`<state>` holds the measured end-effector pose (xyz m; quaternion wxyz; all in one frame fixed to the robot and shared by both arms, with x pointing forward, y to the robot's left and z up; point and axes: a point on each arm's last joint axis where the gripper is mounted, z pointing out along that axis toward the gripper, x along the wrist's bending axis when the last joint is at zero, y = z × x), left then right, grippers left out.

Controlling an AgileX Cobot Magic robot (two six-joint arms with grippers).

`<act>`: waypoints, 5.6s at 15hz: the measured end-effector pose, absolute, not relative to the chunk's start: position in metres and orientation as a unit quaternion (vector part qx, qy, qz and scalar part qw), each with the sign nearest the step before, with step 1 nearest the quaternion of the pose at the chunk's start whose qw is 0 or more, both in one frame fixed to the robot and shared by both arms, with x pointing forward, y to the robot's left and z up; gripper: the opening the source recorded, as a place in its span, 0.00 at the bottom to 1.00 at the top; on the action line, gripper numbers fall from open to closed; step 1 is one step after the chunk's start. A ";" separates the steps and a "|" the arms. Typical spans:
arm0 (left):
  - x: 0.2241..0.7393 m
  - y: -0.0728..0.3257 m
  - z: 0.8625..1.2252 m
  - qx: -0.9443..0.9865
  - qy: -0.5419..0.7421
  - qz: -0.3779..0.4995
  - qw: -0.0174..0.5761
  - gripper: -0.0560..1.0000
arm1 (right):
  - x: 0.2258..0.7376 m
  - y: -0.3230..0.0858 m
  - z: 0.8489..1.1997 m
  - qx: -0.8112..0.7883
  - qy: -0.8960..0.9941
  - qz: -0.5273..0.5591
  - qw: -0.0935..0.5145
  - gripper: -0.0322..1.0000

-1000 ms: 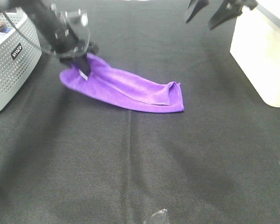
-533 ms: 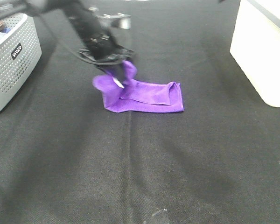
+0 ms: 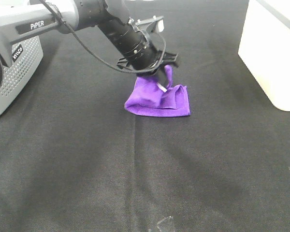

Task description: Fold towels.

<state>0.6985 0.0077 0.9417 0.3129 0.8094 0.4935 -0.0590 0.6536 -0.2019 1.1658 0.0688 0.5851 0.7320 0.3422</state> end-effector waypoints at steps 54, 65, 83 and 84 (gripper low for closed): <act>0.365 0.306 1.193 0.673 0.635 0.279 0.257 0.71 | 0.290 -0.285 1.165 0.595 0.681 0.347 0.250 0.78; 0.200 0.301 1.092 0.597 0.596 0.402 0.356 0.78 | 0.213 -0.303 1.067 0.566 0.658 0.379 0.321 0.82; 0.230 0.296 1.056 0.591 0.613 0.354 0.385 0.78 | 0.236 -0.299 1.035 0.570 0.667 0.365 0.312 0.82; 0.230 0.296 1.056 0.591 0.613 0.354 0.385 0.78 | 0.236 -0.299 1.035 0.570 0.667 0.365 0.312 0.82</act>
